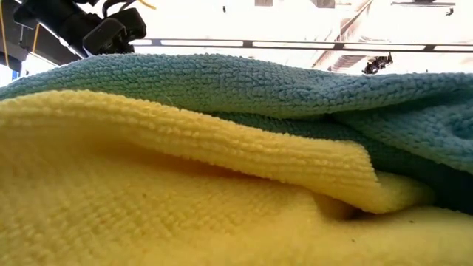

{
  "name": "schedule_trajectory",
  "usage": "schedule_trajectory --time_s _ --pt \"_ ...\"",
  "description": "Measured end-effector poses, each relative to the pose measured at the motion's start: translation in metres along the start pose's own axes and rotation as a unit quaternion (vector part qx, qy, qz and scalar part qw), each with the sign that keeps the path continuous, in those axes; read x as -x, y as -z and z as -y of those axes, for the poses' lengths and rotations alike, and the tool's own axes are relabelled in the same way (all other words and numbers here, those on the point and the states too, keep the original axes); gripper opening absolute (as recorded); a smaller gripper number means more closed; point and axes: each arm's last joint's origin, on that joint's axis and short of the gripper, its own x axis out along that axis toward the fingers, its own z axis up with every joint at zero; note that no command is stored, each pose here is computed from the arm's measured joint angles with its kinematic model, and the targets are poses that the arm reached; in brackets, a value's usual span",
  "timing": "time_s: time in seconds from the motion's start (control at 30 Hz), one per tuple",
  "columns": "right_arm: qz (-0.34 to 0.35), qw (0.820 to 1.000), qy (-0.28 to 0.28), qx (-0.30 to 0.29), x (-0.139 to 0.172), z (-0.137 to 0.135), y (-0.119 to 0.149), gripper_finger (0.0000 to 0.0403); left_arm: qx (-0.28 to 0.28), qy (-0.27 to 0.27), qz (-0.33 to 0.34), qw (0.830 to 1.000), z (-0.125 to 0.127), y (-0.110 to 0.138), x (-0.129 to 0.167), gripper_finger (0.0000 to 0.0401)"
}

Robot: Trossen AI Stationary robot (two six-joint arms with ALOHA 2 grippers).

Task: Sort microfiber towel by color & place in baskets
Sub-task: Put the yellow towel into the bottom transparent bin

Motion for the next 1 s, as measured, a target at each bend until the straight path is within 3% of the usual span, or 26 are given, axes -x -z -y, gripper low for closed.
schedule_trajectory --time_s 0.23,0.37,0.47,0.67,1.0 --pt "0.031 0.999 -0.022 -0.005 0.014 0.007 -0.004 0.0011 0.003 0.002 0.006 1.000 0.000 -0.001 0.000 0.0116" --pt "0.055 0.998 -0.044 -0.005 0.034 0.017 -0.009 0.0021 0.003 0.002 0.006 1.000 0.000 -0.001 0.000 0.0116" --pt "0.081 0.995 -0.053 0.001 0.056 0.028 -0.013 0.0006 0.003 0.002 0.006 1.000 0.000 -0.001 0.000 0.0116" --pt "0.175 0.983 -0.058 0.025 0.110 0.045 -0.023 0.0004 0.003 0.002 0.006 1.000 0.000 -0.001 0.000 0.0116" --pt "0.372 0.921 -0.054 0.099 0.194 0.056 -0.053 0.0002 0.003 0.002 0.007 1.000 0.000 -0.001 0.000 0.0116"
